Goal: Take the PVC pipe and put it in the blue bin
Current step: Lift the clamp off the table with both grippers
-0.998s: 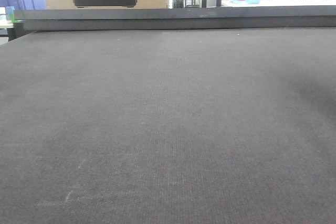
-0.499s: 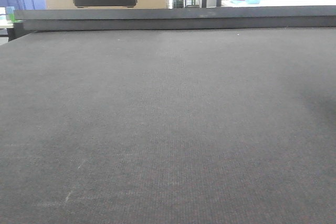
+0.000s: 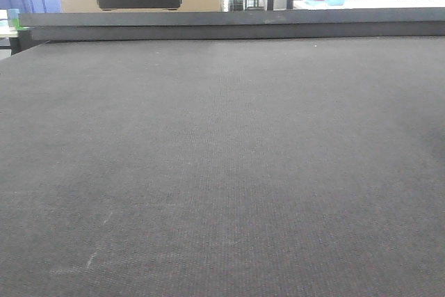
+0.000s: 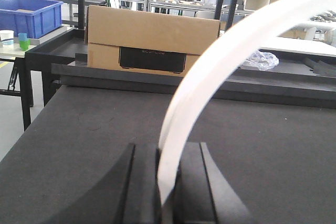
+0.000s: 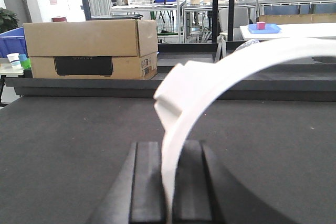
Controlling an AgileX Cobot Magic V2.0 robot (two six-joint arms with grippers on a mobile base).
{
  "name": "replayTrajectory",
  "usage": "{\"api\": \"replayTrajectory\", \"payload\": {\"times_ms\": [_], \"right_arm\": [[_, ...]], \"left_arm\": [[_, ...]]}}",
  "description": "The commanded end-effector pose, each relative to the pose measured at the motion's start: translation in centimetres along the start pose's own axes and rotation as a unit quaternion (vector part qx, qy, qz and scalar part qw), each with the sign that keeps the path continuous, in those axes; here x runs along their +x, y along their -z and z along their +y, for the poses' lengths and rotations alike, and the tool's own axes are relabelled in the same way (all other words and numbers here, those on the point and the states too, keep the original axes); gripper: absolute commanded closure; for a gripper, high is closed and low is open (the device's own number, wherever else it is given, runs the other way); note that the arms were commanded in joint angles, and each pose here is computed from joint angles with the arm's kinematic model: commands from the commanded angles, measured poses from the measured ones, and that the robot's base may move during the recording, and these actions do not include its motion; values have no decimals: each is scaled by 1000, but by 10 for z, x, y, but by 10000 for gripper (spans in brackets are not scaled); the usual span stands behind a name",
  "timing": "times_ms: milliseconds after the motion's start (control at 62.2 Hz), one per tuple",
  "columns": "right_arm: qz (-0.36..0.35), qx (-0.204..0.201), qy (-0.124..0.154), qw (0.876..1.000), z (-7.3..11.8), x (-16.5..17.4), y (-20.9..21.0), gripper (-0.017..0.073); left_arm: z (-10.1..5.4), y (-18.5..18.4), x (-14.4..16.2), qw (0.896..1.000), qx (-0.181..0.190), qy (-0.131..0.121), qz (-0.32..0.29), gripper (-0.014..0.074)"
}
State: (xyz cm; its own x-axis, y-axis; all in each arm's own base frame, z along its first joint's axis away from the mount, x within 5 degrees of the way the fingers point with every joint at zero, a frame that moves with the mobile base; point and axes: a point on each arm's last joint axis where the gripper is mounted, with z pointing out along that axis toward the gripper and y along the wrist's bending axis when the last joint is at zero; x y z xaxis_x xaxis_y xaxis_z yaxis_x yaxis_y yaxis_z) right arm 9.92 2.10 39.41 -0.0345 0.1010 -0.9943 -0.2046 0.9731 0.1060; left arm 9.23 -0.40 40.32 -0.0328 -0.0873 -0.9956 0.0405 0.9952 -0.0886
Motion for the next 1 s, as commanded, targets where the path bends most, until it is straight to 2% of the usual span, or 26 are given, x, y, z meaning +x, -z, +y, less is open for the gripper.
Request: {"api": "replayTrajectory", "payload": {"times_ms": [0, 981], "right_arm": [[-19, -1, 9, 1000, 0, -3, 1, 720], [-21, -1, 9, 1000, 0, -3, 1, 720]], "left_arm": [[0, 3, -2, 1000, 1, 4, -14, 704], [0, 3, -2, 1000, 1, 4, -15, 704]]}}
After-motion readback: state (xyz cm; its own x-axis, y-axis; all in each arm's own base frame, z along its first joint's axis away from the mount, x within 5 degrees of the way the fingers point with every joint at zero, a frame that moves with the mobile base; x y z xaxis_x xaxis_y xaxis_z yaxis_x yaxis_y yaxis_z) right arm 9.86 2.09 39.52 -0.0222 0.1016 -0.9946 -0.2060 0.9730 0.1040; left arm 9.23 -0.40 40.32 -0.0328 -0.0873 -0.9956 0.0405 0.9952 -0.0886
